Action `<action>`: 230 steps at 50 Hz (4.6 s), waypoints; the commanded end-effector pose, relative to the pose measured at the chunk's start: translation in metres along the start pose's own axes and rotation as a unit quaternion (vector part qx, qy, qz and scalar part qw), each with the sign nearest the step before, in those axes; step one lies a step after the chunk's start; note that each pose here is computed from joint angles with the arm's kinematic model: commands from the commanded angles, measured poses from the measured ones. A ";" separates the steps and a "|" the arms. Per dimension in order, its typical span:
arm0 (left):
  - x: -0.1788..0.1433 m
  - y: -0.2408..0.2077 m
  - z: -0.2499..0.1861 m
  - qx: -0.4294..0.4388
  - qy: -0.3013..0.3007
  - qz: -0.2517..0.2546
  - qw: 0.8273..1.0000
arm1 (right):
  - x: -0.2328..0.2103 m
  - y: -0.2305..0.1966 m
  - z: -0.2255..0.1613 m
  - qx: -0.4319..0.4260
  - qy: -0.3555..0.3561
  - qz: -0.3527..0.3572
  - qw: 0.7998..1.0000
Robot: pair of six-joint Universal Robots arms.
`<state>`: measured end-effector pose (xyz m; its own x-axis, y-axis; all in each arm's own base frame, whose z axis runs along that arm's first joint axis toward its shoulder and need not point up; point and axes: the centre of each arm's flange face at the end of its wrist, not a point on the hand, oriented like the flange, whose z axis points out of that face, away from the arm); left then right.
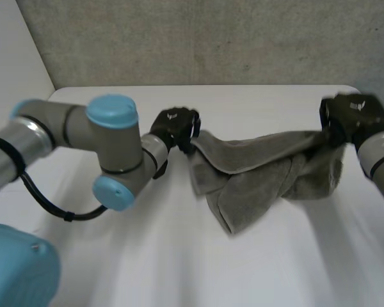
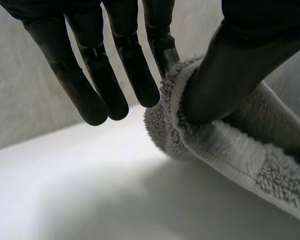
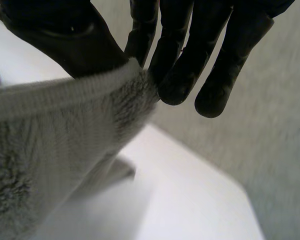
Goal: Fold the towel.
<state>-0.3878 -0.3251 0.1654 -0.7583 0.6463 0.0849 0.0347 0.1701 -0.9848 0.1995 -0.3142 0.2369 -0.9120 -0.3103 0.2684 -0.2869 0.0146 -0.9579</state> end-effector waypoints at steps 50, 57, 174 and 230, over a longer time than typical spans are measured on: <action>-0.047 0.026 -0.099 -0.117 0.005 0.102 0.988 | -0.072 -0.005 -0.007 -0.161 -0.258 -0.136 0.943; -0.044 0.022 -0.097 -0.103 0.004 0.080 0.991 | -0.073 0.001 -0.017 -0.149 -0.251 -0.138 0.946; -0.002 0.010 -0.051 -0.021 -0.090 0.097 0.991 | -0.078 0.025 -0.037 -0.157 -0.241 -0.087 0.954; -0.084 -0.192 -0.085 0.356 -0.115 0.198 0.906 | -0.041 -0.161 0.017 0.308 -0.204 -0.125 0.921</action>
<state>-0.2749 -0.3528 0.4396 -0.9538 0.2552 -0.1587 -0.0996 -0.7666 -0.6344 0.2735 -0.3131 0.4377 -0.7942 -0.3541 0.4939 -0.0486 -0.7731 -0.6325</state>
